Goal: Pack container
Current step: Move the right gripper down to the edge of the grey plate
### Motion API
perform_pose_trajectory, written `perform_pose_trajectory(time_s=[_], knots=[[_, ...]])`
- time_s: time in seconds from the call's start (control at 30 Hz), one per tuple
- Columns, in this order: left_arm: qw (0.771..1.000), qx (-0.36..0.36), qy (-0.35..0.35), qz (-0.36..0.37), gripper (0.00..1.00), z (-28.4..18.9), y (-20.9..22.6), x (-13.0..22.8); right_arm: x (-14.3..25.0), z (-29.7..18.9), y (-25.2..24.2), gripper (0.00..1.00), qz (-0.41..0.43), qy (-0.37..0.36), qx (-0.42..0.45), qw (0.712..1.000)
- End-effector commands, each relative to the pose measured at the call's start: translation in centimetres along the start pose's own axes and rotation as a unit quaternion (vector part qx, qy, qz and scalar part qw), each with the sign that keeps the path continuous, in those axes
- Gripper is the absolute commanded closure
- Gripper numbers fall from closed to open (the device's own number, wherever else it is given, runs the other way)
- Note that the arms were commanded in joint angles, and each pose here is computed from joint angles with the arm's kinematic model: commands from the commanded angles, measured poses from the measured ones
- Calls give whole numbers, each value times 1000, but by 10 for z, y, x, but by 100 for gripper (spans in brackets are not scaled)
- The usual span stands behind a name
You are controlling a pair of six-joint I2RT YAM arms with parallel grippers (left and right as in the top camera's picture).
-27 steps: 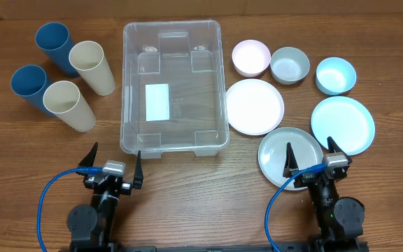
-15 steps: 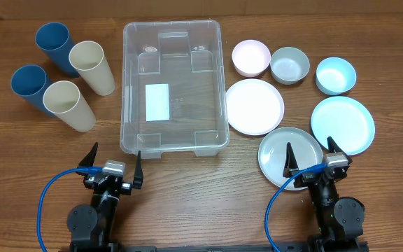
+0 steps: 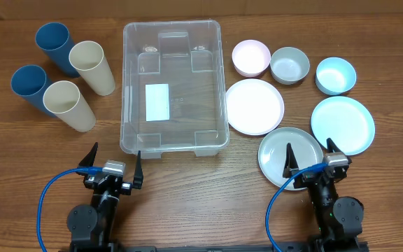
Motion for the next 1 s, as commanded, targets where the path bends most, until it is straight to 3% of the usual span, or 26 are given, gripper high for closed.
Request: perform_pose_trajectory(time_s=[0.0, 0.13, 0.27, 0.4, 0.57, 0.7, 0.87, 0.97], knots=[[1000, 1, -3, 0, 0, 0, -1, 0, -36, -12, -5, 0, 31, -26, 13, 999], [1000, 1, -3, 0, 0, 0, -1, 0, -81, -22, -7, 0, 31, 4, -2, 1000], [1000, 1, -3, 0, 0, 0, -1, 0, -113, 3, -8, 0, 49, 178, -20, 983], [1000, 1, -3, 0, 0, 0, -1, 0, -129, 52, 7, 0, 93, 373, -127, 915], [1000, 1, -3, 0, 0, 0, -1, 0, -81, 84, 11, 0, 116, 511, -125, 842], [1000, 1, -3, 0, 0, 0, -1, 0, -63, 84, -16, 0, 268, 559, 23, 784], [1000, 1, -3, 0, 0, 0, -1, 0, -57, 69, -19, 0, 294, 596, 19, 747], [1000, 1, -3, 0, 0, 0, -1, 0, -42, 57, -30, 0, 362, 602, 181, 688]])
Point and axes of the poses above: each gripper's point midway between its finger pads, its own z axis out along the fingers, its own y axis along the line the jaws close on, x = y × z, the point moved 9 cm from there along -z, back along the fingers, and after that the axes turned 7 degrees about -z, right-handed, at the moved point
